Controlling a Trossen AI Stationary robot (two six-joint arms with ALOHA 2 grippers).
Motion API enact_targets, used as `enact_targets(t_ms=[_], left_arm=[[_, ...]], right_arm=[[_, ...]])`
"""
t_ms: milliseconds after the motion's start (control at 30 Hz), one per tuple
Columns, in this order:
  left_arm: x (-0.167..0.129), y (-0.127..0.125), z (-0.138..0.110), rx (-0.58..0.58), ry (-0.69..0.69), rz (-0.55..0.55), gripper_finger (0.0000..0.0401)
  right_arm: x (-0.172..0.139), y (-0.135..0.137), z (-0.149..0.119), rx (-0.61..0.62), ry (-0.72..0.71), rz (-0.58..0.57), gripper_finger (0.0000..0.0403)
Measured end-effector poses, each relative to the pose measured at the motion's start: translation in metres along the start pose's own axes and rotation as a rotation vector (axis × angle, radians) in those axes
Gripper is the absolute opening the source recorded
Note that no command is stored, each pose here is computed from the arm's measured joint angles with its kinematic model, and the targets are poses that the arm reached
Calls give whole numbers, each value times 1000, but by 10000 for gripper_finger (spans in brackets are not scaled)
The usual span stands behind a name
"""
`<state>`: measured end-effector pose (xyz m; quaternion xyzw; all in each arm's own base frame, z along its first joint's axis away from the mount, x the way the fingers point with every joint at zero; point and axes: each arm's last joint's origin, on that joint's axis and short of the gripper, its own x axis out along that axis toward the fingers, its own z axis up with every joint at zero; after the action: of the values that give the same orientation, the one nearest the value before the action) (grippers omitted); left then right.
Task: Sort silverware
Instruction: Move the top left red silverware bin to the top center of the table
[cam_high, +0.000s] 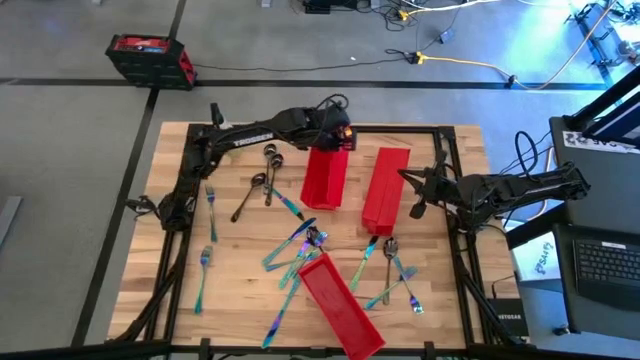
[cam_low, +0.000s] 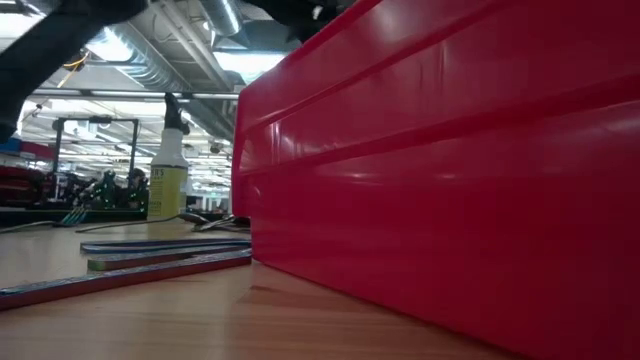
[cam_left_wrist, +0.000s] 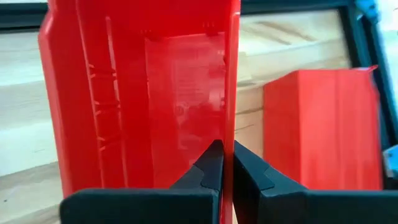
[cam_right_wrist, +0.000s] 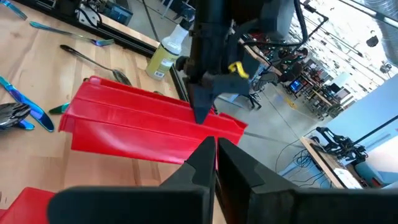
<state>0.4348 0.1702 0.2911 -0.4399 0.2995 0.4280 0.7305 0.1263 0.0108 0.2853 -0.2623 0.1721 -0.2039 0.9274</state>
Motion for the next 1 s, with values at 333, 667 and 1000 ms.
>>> enact_targets(t_ms=[333, 667, 1000], left_arm=[[14, 12, 2, -22, 56, 135, 0], [16, 20, 11, -78, 108, 128, 3], [16, 28, 12, -111, 138, 175, 17]], right_arm=[[0, 1, -3, -9, 26, 11, 1], [0, 2, -5, -18, 39, 17, 1], [0, 2, -5, -20, 41, 18, 1]])
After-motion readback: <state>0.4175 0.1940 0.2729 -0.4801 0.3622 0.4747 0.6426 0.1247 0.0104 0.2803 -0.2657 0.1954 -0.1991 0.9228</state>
